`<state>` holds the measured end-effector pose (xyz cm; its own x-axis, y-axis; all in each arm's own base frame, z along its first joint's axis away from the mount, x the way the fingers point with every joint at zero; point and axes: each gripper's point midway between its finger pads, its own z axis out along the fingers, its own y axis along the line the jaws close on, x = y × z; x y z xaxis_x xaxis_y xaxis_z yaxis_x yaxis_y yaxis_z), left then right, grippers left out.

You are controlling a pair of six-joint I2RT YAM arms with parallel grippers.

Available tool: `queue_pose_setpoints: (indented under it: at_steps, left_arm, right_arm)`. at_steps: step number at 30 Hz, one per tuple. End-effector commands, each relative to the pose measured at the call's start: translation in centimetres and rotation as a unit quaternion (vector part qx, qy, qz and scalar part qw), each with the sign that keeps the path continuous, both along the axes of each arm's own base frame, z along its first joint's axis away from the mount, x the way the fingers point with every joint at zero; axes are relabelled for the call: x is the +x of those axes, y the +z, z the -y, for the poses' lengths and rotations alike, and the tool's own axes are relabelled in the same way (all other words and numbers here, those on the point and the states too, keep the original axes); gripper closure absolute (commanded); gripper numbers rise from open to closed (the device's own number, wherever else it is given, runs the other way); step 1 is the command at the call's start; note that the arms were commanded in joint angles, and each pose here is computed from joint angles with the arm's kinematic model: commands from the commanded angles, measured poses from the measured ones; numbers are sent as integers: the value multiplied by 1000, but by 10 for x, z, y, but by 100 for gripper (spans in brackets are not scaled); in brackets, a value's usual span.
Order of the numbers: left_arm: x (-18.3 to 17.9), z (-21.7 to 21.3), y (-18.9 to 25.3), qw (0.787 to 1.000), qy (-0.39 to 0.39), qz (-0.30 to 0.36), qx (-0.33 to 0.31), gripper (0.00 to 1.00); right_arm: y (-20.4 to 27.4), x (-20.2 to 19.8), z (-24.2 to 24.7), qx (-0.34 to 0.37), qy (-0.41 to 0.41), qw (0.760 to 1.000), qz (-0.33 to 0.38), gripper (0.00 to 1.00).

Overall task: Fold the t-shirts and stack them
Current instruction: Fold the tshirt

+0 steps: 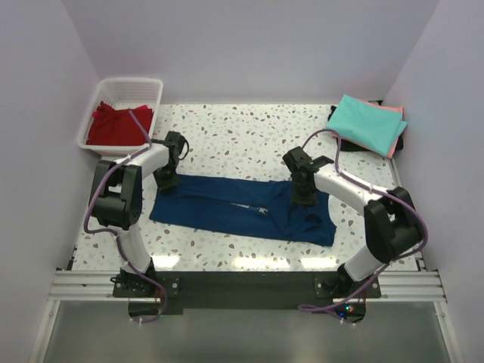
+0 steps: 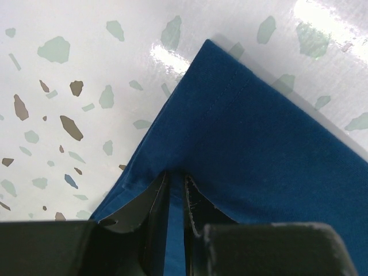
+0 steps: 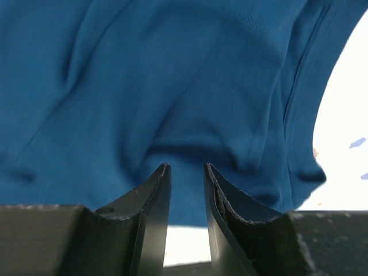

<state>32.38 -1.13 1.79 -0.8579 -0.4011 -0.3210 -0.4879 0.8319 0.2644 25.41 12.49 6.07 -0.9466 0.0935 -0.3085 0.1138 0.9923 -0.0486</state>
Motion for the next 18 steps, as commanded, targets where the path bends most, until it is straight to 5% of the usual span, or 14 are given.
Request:
queue_pose_setpoints:
  at_steps: [1, 18]
  left_arm:
    - [13, 0, 6, 1000, -4, 29, -2, 81]
    - [-3, -22, -2, 999, 33, 2, 15, 80]
  right_arm:
    - [-7, 54, 2, -8, -44, 997, 62, 66]
    - [-72, 77, 45, -13, -121, 992, -16, 68]
